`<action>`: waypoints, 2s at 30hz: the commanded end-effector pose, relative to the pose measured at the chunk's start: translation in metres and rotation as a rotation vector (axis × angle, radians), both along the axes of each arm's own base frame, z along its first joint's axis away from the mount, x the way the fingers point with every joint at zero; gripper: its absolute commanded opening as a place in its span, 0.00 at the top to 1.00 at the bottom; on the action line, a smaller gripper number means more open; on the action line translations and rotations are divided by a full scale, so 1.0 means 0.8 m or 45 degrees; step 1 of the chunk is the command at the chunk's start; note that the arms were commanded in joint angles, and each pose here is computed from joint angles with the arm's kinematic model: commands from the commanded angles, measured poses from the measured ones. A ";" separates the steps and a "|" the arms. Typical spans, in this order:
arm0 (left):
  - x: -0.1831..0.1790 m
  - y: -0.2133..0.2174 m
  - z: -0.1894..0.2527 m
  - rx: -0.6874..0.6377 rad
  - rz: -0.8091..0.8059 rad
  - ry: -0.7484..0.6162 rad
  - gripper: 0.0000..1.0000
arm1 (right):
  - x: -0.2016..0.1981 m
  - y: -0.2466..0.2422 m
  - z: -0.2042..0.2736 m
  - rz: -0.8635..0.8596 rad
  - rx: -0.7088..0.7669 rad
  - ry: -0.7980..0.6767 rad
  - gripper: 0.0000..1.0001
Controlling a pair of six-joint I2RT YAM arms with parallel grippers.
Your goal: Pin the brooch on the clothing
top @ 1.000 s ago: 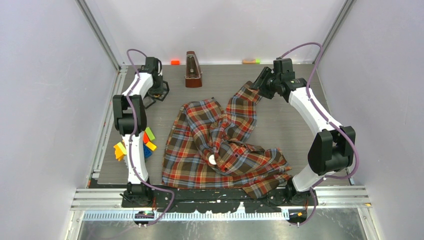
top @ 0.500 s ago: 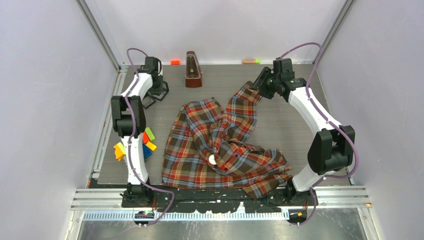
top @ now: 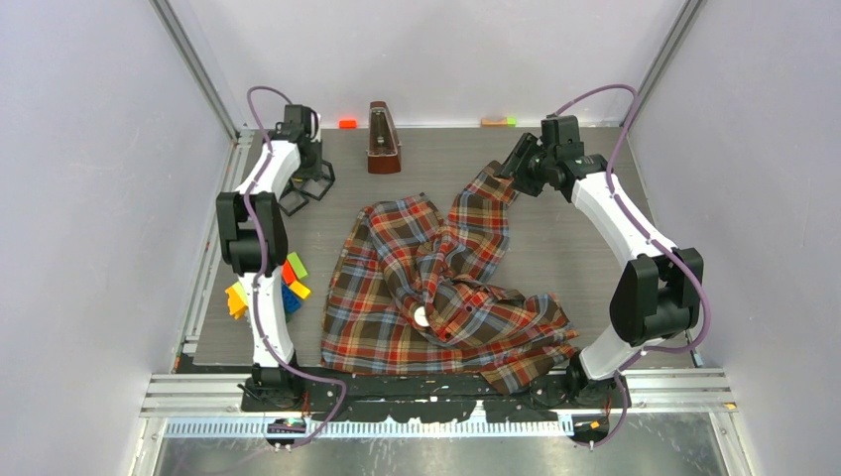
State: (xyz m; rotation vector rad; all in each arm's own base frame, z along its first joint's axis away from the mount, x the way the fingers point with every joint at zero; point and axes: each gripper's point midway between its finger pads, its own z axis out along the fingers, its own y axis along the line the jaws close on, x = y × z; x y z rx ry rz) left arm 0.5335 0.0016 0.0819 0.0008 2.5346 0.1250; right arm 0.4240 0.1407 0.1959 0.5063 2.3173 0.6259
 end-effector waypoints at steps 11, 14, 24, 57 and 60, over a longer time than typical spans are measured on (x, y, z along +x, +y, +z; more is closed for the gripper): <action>0.068 0.052 -0.003 0.016 0.175 -0.101 0.61 | 0.012 0.003 0.029 0.014 0.004 -0.092 0.47; 0.073 0.068 -0.008 0.022 0.233 -0.090 0.62 | 0.013 0.003 0.027 0.015 0.000 -0.085 0.47; 0.080 0.087 -0.022 -0.053 0.262 -0.103 0.53 | 0.016 0.004 0.026 0.022 -0.007 -0.081 0.47; 0.080 0.067 -0.043 -0.293 0.243 -0.096 0.80 | 0.017 0.010 0.017 0.049 0.009 -0.044 0.47; 0.077 0.065 -0.034 -0.302 0.243 -0.127 0.87 | 0.017 0.009 0.016 0.047 0.008 -0.042 0.47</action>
